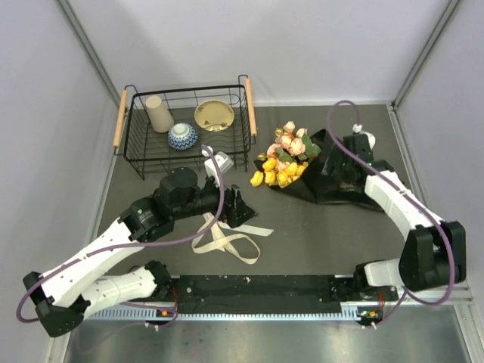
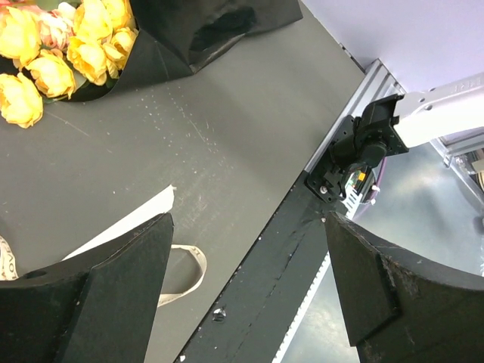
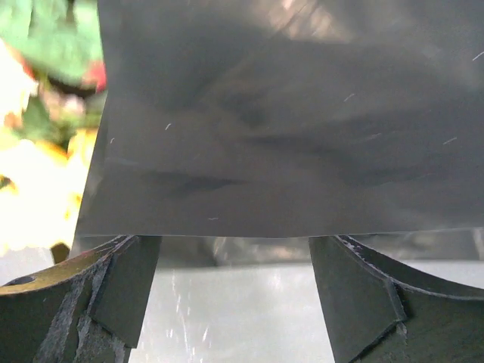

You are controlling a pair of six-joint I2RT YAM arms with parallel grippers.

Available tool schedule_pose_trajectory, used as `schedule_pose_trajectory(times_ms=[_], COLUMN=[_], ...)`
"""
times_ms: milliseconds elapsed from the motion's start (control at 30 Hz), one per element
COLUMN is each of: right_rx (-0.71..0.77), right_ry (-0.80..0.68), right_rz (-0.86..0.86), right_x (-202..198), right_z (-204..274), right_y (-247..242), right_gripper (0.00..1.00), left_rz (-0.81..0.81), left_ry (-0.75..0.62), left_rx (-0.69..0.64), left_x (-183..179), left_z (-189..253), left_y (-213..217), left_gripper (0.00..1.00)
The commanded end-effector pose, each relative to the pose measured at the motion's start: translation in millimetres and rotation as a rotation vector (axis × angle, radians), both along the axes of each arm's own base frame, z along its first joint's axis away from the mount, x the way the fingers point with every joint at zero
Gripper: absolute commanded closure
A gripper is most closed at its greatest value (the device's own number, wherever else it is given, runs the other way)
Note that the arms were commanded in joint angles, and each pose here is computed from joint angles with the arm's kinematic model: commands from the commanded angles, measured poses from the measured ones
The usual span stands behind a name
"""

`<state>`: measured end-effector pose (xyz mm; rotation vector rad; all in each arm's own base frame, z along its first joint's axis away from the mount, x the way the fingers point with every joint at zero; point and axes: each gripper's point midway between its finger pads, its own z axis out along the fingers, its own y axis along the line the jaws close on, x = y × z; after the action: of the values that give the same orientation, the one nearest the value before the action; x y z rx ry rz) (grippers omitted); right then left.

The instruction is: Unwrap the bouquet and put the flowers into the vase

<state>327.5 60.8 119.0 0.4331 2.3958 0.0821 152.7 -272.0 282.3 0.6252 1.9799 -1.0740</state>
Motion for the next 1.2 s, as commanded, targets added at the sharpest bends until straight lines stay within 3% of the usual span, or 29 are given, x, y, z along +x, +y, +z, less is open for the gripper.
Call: schedule_pose_trajectory(times_ms=[0, 67, 100, 133, 233, 400, 467, 600, 667, 700, 767, 867, 1000, 1167], right_rx=[-0.005, -0.105, -0.143, -0.182, -0.211, -0.280, -0.207, 0.004, 0.086, 0.074, -0.026, -0.073, -0.157, -0.380], right_ry=[-0.201, -0.259, -0.222, -0.271, -0.308, -0.260, -0.135, -0.031, -0.074, -0.067, -0.032, 0.064, 0.088, 0.189], right_rz=[-0.062, -0.082, -0.089, -0.147, -0.177, -0.146, -0.085, -0.008, 0.067, 0.105, 0.117, 0.111, 0.140, 0.102], right_x=[81.7, 118.3, 133.6, 153.0, 186.9, 224.0, 210.5, 187.8, 185.5, 183.6, 189.2, 193.7, 197.4, 189.0], right_z=[30.2, 52.2, 34.3, 57.5, 68.5, 74.2, 62.0, 46.7, 53.8, 50.4, 34.6, 18.9, 18.9, 3.1], right_y=[-33.5, -62.1, -71.3, -93.2, -120.3, -131.1, -114.6, -72.2, -44.1, -26.8, -31.5, -36.1, -22.9, -24.2], right_gripper=[0.21, 0.21, 0.21, 0.21, 0.21, 0.21, 0.21, 0.21, 0.21, 0.21, 0.20, 0.20, 0.20, 0.21], left_rz=[-0.007, -0.011, -0.010, -0.013, -0.044, -0.060, -0.054, -0.047, -0.060, -0.069, -0.093, -0.102, -0.080, -0.096], left_ry=[-0.036, -0.031, -0.028, -0.019, 0.005, 0.023, 0.018, 0.009, 0.021, 0.032, 0.048, 0.053, 0.049, 0.062], left_rx=[-0.076, -0.072, -0.080, -0.078, -0.104, -0.106, -0.096, -0.090, -0.088, -0.089, -0.092, -0.100, -0.098, -0.099], left_x=[5.7, 8.0, 9.3, 10.6, 9.0, 9.2, 10.6, 12.0, 10.5, 8.9, 4.9, 0.9, -0.9, -3.1], left_z=[18.9, 18.8, 19.7, 17.3, 19.0, 15.4, 14.5, 12.9, 10.0, 8.5, 7.6, 8.6, 3.0, 0.7], left_y=[-12.0, -15.8, -18.2, -21.2, -30.7, -37.0, -35.4, -34.7, -36.6, -38.1, -40.4, -38.6, -31.4, -33.5], left_gripper=[0.13, 0.13, 0.13, 0.13, 0.14, 0.14, 0.14, 0.14, 0.14, 0.14, 0.14, 0.15, 0.14, 0.14])
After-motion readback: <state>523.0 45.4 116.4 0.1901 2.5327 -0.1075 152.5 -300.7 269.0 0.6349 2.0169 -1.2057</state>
